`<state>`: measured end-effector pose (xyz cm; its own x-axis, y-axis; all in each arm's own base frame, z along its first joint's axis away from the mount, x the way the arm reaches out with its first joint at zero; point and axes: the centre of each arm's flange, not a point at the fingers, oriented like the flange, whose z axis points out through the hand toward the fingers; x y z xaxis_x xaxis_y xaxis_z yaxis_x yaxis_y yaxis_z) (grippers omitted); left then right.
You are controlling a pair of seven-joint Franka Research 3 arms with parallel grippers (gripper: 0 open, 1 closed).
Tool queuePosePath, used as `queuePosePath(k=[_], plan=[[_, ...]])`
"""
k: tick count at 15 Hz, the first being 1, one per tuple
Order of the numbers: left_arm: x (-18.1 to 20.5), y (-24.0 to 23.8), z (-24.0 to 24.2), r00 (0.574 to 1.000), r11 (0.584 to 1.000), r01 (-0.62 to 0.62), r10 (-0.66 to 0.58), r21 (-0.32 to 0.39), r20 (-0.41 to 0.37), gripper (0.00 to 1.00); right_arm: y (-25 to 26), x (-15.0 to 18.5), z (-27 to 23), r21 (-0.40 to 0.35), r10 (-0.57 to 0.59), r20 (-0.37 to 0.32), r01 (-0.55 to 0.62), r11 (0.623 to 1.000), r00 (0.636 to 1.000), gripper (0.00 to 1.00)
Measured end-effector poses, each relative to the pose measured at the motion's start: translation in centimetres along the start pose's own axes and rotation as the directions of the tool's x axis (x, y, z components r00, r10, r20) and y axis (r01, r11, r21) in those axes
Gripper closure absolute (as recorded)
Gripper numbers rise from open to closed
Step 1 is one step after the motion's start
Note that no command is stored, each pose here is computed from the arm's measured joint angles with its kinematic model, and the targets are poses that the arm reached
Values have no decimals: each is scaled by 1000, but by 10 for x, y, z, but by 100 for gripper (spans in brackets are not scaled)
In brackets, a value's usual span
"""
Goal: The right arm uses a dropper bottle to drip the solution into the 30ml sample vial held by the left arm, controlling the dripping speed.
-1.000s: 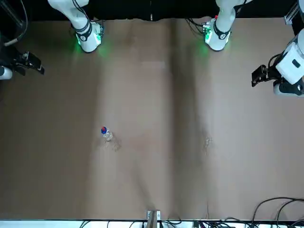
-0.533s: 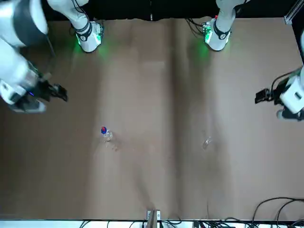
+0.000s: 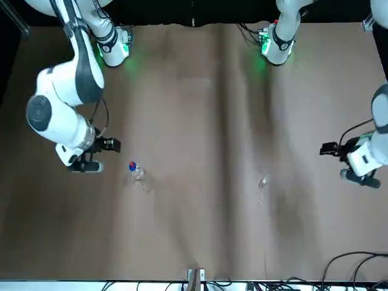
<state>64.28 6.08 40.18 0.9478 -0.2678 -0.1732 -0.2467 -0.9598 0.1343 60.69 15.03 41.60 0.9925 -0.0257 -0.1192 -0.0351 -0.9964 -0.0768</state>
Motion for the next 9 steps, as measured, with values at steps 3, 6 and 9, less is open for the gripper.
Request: queuePosePath(k=[3,6,9], plan=[[16,-7,41,989,988,-149,150,-30,17,1,-17,6,25,-13,82,15,-82,997,997,12],[35,0,36,965,967,-253,253,11,-68,1,-44,11,61,-32,95,22,-94,995,995,20],[40,8,26,906,911,-412,413,27,-92,1,-51,18,77,-34,106,8,-106,994,994,27]])
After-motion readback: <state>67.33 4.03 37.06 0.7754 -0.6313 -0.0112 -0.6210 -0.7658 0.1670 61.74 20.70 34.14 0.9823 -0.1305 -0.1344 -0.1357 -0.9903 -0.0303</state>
